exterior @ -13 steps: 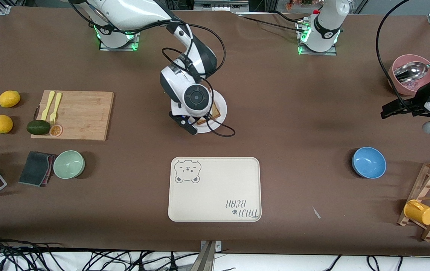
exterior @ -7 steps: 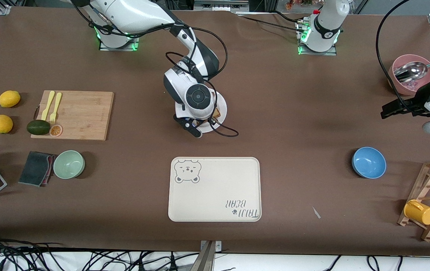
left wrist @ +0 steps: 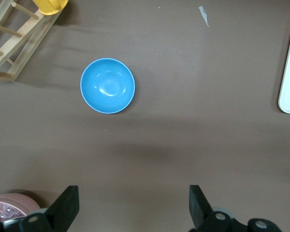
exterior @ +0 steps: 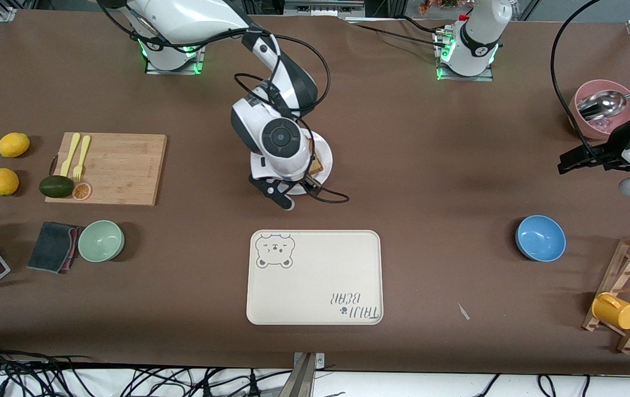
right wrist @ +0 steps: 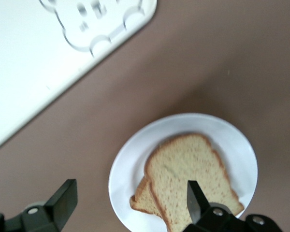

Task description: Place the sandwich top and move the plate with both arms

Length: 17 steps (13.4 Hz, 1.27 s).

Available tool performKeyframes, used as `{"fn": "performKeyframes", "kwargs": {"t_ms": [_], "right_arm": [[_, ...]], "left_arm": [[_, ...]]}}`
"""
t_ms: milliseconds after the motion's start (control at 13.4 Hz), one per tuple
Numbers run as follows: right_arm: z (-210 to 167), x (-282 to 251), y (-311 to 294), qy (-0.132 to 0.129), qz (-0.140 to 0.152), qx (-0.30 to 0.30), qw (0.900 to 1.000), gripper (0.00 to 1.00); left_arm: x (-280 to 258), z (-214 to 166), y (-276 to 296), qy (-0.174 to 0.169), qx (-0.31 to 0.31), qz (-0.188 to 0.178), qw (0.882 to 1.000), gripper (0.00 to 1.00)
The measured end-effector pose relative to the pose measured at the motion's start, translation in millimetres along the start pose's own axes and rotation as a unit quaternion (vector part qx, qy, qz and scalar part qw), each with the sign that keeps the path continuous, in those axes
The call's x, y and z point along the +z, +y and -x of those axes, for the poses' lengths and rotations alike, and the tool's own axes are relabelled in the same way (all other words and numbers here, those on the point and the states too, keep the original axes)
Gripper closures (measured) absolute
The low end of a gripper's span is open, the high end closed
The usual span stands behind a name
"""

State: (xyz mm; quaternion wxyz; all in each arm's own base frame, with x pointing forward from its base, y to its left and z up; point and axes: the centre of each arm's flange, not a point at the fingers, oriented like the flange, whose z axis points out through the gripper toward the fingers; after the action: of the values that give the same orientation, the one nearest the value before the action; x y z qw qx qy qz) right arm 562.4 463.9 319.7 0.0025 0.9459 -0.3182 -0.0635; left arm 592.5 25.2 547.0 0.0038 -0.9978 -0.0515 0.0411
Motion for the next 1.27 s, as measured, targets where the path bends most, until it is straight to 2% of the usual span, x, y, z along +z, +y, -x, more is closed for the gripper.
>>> {"fn": "performKeyframes", "kwargs": {"t_ms": [224, 374, 672, 971, 1270], "right_arm": [[-45, -52, 19, 0.016, -0.021, -0.053, 0.998, 0.00], [-76, -78, 41, 0.025, -0.005, -0.108, 0.994, 0.00], [-147, -129, 96, 0.047, 0.023, -0.201, 0.978, 0.00], [-205, -187, 165, 0.048, 0.022, -0.266, 0.962, 0.00], [-252, -218, 259, 0.036, 0.001, -0.275, 0.961, 0.00]], "left_arm": [[0, 0, 0, 0.000, 0.000, 0.000, 1.000, 0.00], [0, 0, 0, 0.000, 0.000, 0.000, 1.000, 0.00], [0, 0, 0, 0.000, 0.000, 0.000, 1.000, 0.00], [0, 0, 0, 0.000, 0.000, 0.000, 1.000, 0.00], [0, 0, 1, 0.000, 0.001, 0.000, 1.000, 0.00]]}}
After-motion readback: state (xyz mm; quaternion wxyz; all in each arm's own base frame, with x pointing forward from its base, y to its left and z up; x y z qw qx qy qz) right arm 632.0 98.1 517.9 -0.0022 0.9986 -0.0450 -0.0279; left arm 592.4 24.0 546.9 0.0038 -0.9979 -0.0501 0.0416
